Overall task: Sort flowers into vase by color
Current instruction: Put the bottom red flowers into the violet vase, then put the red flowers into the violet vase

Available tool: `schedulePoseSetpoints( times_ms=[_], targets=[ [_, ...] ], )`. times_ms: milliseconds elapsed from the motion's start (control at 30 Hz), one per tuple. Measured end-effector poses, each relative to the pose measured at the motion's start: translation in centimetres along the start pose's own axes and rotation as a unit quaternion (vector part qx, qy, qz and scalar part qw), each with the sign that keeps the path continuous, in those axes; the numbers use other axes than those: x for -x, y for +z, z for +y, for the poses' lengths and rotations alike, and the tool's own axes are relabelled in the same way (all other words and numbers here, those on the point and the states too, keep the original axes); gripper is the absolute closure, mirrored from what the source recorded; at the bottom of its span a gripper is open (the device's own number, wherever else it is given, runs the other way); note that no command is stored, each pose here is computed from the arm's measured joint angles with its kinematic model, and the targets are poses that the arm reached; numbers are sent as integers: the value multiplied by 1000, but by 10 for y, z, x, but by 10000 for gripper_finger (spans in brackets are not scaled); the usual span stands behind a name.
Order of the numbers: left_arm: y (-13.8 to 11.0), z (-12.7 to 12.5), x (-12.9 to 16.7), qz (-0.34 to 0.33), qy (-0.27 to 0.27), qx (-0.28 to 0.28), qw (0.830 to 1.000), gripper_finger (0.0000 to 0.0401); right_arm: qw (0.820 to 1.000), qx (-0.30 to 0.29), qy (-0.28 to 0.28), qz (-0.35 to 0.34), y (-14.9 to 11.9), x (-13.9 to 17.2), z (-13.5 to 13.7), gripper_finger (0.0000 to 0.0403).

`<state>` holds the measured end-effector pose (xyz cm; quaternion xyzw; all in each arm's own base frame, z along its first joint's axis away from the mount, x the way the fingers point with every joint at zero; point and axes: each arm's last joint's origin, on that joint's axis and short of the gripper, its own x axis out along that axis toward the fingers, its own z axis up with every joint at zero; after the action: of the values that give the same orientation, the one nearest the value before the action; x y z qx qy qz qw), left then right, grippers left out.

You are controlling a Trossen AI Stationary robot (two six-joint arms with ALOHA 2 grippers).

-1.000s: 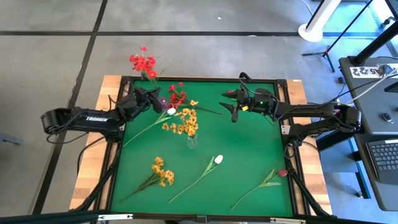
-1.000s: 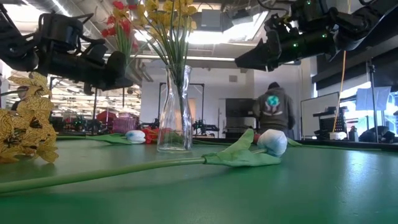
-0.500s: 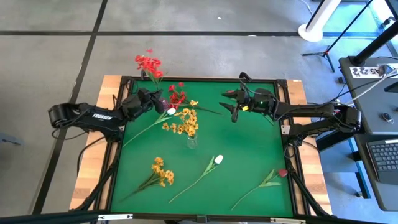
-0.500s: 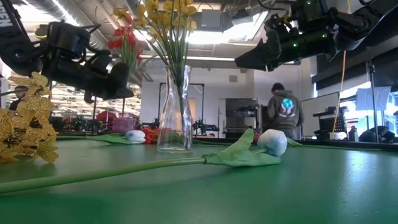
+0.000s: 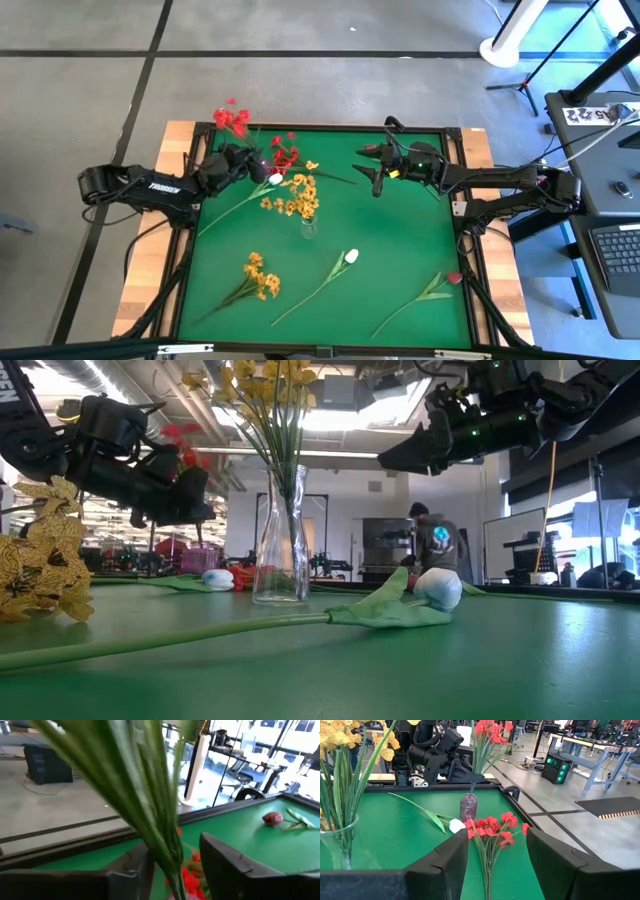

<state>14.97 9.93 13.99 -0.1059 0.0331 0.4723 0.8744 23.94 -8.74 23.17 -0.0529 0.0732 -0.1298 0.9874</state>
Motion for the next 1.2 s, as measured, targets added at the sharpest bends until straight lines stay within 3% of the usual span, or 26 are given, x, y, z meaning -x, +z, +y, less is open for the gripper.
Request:
schedulePoseSetpoints(
  times_ms=[333,900,1200],
  targets=[
    [-17,-1,4,76,8,-25,997,193,1000,0,0,0,0,0,0,204],
    [3,2,25,54,24,-42,997,184,1000,0,0,3,-1,0,0,204],
    [29,1,43,187,52,-54,979,184,1000,1,-6,4,-1,0,0,204]
  ],
)
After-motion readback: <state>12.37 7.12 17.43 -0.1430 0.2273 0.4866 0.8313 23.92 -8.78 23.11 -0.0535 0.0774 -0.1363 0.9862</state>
